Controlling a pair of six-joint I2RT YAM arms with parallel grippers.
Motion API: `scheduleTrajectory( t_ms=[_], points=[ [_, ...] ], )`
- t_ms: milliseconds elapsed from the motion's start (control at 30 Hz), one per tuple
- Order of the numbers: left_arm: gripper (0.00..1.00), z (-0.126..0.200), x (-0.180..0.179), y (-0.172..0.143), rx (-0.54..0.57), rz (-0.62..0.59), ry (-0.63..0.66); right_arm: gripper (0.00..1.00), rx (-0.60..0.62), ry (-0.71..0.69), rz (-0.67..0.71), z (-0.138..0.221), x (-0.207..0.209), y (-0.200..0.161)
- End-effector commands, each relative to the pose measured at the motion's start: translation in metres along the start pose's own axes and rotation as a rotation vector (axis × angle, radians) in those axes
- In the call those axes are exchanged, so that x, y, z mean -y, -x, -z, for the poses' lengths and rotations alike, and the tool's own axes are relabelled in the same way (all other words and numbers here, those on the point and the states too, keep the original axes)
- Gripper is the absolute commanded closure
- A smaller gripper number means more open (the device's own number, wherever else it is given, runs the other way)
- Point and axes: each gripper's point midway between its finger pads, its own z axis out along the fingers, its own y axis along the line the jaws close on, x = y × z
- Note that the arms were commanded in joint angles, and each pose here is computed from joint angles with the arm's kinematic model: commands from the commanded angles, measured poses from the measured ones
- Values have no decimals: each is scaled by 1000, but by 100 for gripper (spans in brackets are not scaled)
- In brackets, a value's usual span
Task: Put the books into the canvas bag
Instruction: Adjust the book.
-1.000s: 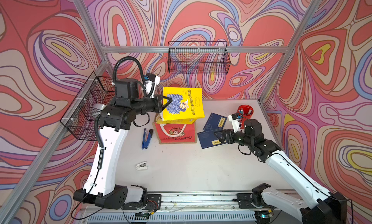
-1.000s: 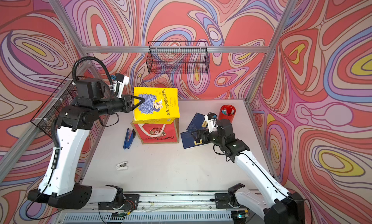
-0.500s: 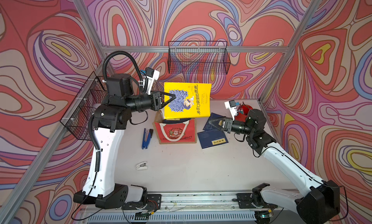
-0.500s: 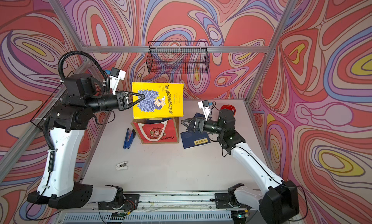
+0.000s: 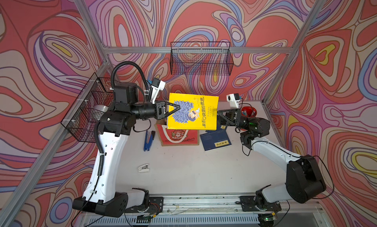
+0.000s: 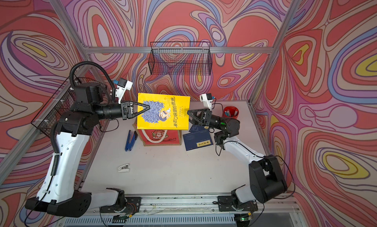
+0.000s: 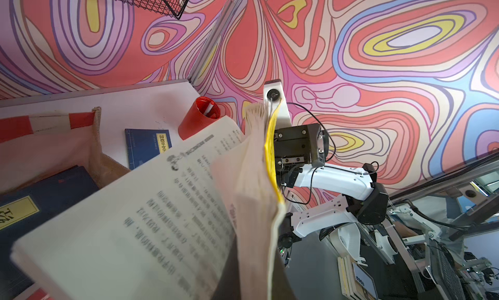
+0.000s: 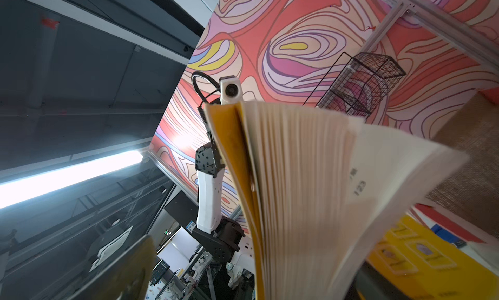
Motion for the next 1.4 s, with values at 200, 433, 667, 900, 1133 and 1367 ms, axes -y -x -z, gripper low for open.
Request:
scheduleTrajectory(
  t_ms=[200, 433, 667, 900, 1133, 1367],
  points=[
    [100, 43, 11, 31, 210, -242, 249, 2, -86, -434, 24, 33, 43, -42],
    [100, 48, 37, 39, 262, -319, 167, 2, -53, -297, -82, 26, 45, -47],
    [100, 45, 51, 34, 247, -332, 73, 2, -30, -106, -78, -3, 27, -37],
    [100, 36, 50, 16, 176, -299, 1, 2, 11, 99, -78, -17, -8, -9],
    [100, 33, 45, 6, 149, -286, -7, 2, 7, 138, -48, -24, -27, -3],
    [100, 25, 32, 1, 122, -255, -5, 7, -40, 105, -16, -30, -30, -8]
  ],
)
